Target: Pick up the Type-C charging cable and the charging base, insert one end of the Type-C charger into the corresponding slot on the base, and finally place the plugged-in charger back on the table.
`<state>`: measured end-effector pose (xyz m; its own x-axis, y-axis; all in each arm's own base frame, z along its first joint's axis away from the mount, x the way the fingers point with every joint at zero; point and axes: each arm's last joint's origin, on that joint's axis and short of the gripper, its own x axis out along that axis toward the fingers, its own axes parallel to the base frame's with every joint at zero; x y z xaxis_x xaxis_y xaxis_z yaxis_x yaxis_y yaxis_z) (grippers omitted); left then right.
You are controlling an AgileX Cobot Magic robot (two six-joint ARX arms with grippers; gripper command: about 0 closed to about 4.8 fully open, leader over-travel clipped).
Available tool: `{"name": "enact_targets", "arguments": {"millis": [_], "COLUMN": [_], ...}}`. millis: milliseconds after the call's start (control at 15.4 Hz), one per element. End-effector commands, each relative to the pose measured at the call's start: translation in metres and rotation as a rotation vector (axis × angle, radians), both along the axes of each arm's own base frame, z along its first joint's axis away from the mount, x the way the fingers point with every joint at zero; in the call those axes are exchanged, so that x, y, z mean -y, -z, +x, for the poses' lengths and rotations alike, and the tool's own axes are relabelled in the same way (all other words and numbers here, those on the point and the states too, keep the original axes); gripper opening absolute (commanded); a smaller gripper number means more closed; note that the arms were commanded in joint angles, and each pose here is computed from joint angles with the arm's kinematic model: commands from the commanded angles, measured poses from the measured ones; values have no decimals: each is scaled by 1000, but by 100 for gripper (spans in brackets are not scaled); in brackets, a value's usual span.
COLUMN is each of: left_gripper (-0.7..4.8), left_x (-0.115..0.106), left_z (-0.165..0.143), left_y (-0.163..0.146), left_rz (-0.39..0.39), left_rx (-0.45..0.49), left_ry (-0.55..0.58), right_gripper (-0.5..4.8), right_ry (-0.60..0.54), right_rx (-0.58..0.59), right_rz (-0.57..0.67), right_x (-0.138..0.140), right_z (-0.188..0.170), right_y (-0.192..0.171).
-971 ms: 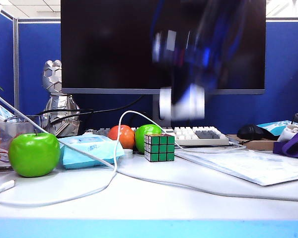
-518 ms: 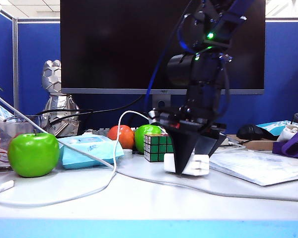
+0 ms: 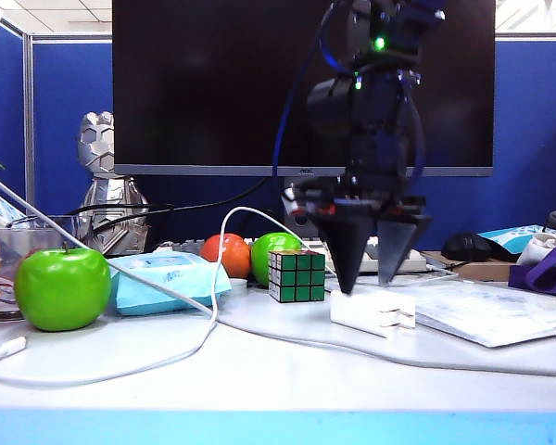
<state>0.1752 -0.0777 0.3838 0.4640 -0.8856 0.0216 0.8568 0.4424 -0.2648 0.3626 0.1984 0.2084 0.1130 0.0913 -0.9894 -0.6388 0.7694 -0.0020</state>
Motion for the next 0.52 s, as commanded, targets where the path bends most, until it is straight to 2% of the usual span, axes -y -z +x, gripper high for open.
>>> {"name": "enact_targets", "arguments": {"millis": [65, 518], "left_gripper": [-5, -5], "left_x": [0, 0], "left_z": [0, -1], "left_y": [-2, -2], "left_rz": [-4, -4], "left_rx": [16, 15], "left_ry": [2, 6], "right_gripper": [325, 324], "right_ry": [-10, -2], "right_rx": [-60, -167], "right_rz": [53, 0], "right_x": [-2, -5], "right_z": [-3, 3], "right_y": [1, 40]}}
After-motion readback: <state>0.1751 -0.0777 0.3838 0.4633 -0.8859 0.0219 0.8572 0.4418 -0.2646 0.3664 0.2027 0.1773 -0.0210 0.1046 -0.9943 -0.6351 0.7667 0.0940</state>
